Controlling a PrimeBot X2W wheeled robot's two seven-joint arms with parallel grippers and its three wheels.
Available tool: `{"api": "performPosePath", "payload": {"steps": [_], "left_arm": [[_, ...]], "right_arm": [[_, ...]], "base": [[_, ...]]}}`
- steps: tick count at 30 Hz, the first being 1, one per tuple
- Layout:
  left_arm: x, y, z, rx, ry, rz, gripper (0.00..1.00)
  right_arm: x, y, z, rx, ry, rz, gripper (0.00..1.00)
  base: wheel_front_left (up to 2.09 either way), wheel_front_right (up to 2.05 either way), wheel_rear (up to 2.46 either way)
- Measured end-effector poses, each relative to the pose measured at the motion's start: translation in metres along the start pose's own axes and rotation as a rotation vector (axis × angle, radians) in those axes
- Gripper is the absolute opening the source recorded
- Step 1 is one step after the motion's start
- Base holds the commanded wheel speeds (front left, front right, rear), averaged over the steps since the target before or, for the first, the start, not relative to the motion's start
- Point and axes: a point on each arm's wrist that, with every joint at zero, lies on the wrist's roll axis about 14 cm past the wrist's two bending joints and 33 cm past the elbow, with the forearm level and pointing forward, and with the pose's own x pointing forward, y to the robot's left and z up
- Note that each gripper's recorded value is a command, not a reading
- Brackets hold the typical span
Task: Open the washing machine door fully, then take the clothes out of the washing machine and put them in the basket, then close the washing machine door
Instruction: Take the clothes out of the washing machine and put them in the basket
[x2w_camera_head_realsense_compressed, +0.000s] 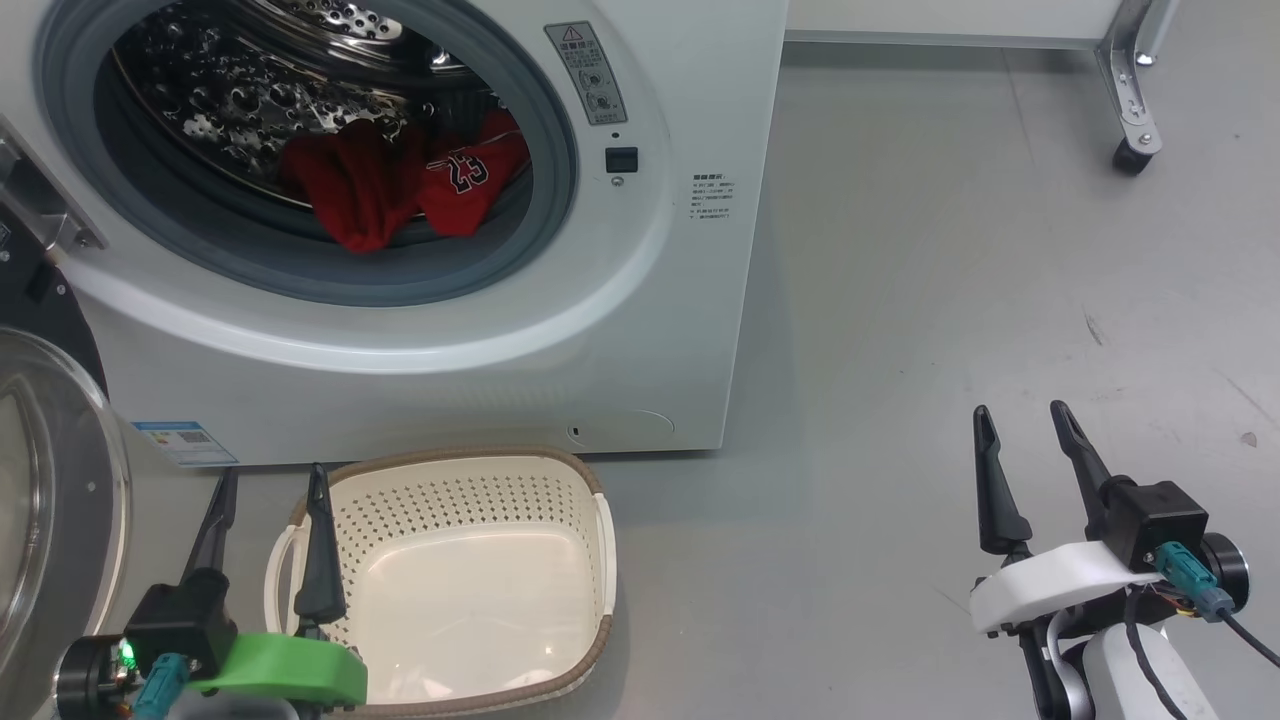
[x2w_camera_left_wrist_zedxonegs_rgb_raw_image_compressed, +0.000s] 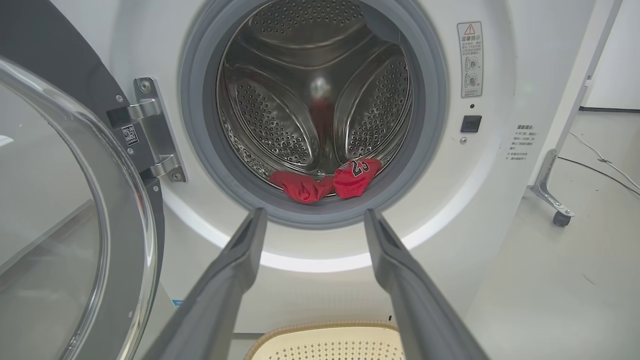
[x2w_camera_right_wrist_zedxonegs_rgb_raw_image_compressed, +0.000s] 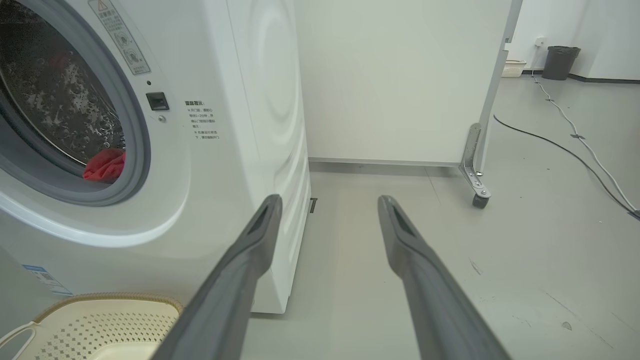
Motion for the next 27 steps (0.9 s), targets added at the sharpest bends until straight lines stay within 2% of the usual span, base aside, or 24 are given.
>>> {"api": "performPosePath", "payload": {"steps": [13, 27], "left_arm": [[-0.001, -0.01, -0.01, -0.035, 0.032, -0.032, 1.0], [-0.002, -0.018, -0.045, -0.077, 0.143, -0.052, 1.0]], "right_arm": [[0.0, 0.001, -0.003, 0.005, 0.009, 0.004, 1.0], [0.002, -0.001, -0.029, 0.011, 0.084, 0.002, 1.0]], "base": [[0.01, -0.01, 0.0], [0.0, 0.0, 0.0]]}}
